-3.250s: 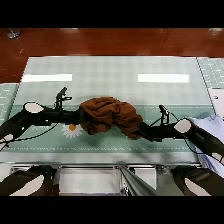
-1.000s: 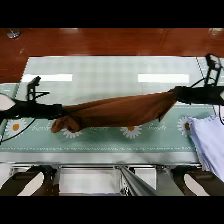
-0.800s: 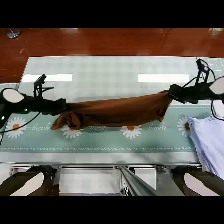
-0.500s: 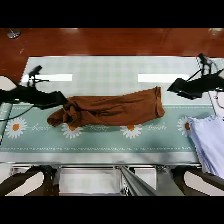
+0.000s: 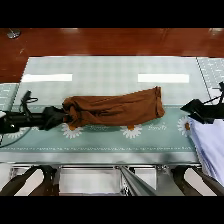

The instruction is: Fold the shirts.

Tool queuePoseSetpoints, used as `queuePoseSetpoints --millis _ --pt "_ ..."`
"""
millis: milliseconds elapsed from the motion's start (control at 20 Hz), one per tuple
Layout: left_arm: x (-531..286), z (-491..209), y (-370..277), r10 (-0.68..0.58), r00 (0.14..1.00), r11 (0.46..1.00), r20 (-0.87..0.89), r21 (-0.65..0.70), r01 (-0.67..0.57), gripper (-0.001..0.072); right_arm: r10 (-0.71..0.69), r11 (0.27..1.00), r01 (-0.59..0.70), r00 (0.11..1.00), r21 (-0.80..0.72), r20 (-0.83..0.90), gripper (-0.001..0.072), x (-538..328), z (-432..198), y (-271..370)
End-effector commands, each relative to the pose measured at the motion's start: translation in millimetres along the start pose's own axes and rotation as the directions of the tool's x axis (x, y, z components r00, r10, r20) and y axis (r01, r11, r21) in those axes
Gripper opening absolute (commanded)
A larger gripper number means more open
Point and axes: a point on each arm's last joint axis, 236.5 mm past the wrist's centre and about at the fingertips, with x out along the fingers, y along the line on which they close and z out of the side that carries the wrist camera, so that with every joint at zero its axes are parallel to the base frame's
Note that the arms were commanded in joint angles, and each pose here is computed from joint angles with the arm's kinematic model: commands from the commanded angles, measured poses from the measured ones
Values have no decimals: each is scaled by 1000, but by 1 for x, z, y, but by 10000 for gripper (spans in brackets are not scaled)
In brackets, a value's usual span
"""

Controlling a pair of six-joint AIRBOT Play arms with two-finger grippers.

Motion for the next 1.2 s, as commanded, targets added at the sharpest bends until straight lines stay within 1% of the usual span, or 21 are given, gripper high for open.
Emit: queuePoseSetpoints --millis 0,150,250,300,350,400,450,550,650,900,1150 --pt "26 -10 -17 -139 989 990 57 -16 140 704 89 996 -89 996 17 -29 597 18 -25 13" --pt "51 -10 -19 -83 994 994 71 73 78 700 96 995 -97 994 -30 -54 597 25 -32 27" --pt "68 -12 -15 -40 997 995 67 91 34 698 95 993 -99 994 -60 -60 597 28 -35 33" --pt "74 -13 -15 -29 998 995 58 99 23 681 94 993 -98 994 -67 -58 597 29 -34 35" --pt "78 -13 -16 -25 999 994 46 105 20 507 89 993 -93 995 -73 -53 597 30 -33 34" --pt "81 -12 -17 -25 999 994 32 104 22 81 85 993 -89 995 -75 -52 597 30 -33 34" --pt "82 -9 -19 -26 999 994 29 109 23 27 77 993 -82 996 -79 -54 597 30 -34 32" --pt "82 -5 -26 -38 999 985 23 170 34 27 60 994 -65 996 -87 -59 597 31 -35 28" --pt "81 -8 -30 -50 999 982 7 181 48 27 60 994 -66 996 -87 -68 597 33 -36 27" --pt "81 -8 -31 -52 999 982 5 179 50 27 129 991 -133 983 -23 -134 597 59 -34 31" --pt "81 -8 -31 -52 999 983 4 176 50 27 224 974 -212 957 83 -184 597 87 -24 46"
